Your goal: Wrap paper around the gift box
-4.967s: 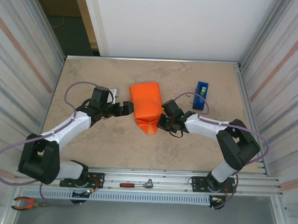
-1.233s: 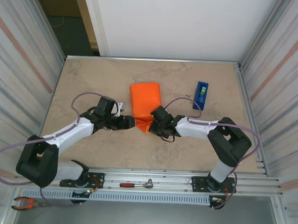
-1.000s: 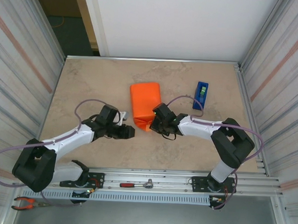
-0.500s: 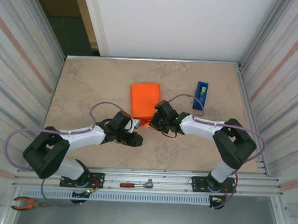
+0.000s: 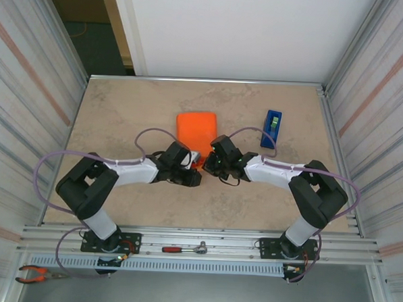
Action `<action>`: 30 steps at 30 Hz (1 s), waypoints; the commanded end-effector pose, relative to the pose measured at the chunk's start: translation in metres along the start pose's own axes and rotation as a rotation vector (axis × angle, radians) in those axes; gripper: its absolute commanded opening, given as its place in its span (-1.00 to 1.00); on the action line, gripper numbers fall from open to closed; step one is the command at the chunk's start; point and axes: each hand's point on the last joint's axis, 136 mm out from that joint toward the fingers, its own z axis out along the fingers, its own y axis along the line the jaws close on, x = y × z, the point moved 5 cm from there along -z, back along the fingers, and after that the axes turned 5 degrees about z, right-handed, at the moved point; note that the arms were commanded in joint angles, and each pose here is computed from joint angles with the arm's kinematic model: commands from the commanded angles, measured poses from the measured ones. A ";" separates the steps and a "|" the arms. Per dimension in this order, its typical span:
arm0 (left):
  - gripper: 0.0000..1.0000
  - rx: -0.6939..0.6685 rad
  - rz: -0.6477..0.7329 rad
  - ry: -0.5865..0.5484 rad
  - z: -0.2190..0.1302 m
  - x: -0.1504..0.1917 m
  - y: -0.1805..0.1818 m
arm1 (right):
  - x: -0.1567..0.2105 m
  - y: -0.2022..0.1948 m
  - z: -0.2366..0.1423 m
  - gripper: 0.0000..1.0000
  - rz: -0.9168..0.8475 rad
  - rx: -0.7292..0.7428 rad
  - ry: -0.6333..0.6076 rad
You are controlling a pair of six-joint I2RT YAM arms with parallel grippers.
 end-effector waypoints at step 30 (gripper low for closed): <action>-0.58 -0.006 -0.009 -0.140 -0.041 -0.068 -0.001 | -0.009 0.000 0.043 -1.00 -0.016 -0.084 -0.042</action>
